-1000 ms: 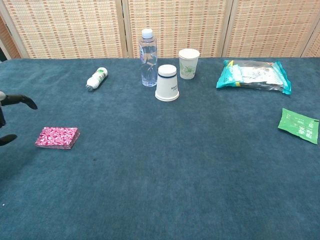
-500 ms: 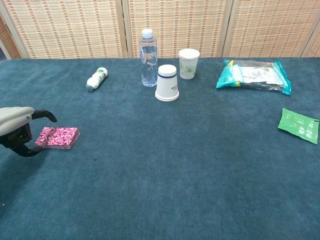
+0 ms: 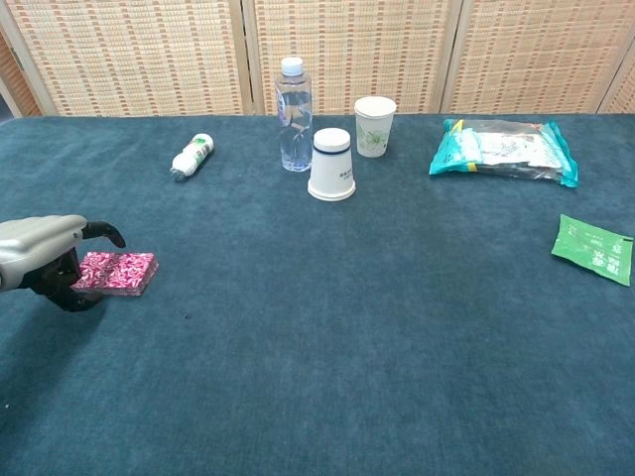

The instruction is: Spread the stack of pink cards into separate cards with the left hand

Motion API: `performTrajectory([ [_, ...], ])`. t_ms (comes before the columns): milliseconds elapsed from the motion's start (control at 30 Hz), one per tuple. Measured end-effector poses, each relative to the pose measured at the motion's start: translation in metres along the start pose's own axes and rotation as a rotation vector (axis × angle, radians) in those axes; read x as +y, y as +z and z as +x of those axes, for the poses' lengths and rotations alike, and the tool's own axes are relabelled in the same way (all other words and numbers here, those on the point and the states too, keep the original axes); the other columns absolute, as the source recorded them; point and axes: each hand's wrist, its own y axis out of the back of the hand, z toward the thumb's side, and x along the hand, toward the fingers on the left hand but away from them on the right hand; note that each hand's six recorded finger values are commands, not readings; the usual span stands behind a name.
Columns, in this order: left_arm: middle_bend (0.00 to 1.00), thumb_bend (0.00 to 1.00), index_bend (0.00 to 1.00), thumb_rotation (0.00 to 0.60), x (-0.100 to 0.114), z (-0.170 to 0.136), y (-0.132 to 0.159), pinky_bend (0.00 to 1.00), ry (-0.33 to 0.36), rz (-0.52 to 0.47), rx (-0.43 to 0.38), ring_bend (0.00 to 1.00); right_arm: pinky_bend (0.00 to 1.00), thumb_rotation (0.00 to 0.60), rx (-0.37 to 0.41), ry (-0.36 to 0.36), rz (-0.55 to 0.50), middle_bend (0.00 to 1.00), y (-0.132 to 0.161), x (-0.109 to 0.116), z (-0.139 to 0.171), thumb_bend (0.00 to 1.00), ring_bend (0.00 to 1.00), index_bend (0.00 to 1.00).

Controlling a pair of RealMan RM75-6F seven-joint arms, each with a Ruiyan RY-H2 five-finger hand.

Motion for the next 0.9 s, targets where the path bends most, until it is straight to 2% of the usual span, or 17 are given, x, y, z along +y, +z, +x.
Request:
performTrajectory([
  [200,1.00,0.37,0.24,0.600,-0.0013,0.0040,0.0017,1.00,0.008,0.007,0.016,1.00,0.97,0.600,0.001,0.006,0.000,0.92,0.0000,-0.0006,-0.0002,0.54,0.85,1.00],
  [500,1.00,0.37,0.22,0.600,-0.0024,0.0066,0.0049,1.00,-0.002,0.008,0.024,1.00,0.97,0.600,0.002,0.010,0.000,0.92,0.0001,-0.0008,-0.0005,0.54,0.85,1.00],
  [900,1.00,0.37,0.30,0.600,-0.0041,0.0081,0.0067,1.00,0.005,-0.007,0.026,1.00,0.97,0.600,0.003,0.013,-0.001,0.92,0.0006,-0.0014,-0.0009,0.54,0.85,1.00],
])
